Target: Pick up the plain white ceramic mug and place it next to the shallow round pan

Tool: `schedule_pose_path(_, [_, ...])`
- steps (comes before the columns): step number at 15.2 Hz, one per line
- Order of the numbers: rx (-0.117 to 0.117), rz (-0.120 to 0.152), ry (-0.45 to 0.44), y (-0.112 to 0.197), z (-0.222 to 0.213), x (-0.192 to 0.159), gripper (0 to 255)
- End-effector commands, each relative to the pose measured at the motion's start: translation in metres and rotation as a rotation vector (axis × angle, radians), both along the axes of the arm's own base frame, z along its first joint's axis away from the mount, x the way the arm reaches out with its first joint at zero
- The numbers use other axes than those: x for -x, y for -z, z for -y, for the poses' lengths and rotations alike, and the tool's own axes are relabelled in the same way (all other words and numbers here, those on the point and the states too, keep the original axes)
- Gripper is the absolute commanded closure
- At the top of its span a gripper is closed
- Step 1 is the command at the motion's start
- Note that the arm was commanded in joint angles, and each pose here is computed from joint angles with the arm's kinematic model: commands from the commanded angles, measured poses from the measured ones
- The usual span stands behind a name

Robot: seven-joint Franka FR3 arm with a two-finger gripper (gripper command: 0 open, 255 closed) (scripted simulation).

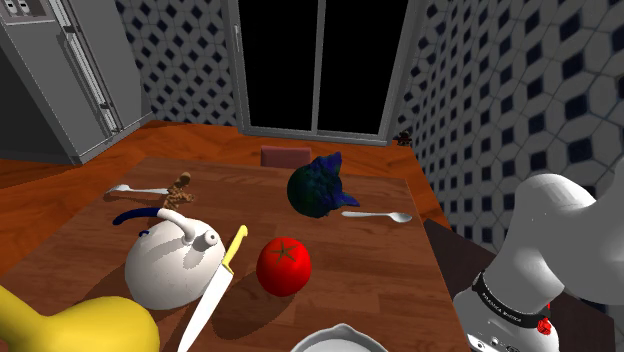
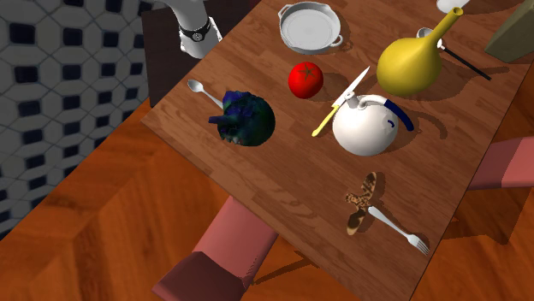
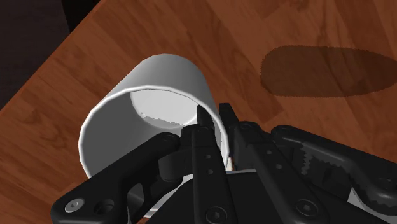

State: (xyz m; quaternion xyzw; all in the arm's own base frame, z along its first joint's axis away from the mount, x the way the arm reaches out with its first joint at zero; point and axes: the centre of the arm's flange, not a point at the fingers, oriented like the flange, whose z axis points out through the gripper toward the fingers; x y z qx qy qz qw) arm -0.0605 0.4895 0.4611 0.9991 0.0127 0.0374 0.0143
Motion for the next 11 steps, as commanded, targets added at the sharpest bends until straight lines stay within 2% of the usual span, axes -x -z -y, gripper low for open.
schedule_pose_path(1, [-0.001, 0.000, 0.000, 0.010, 0.000, -0.001, 255])
schedule_pose_path(11, [-0.001, 0.000, 0.000, 0.063, 0.000, -0.001, 255])
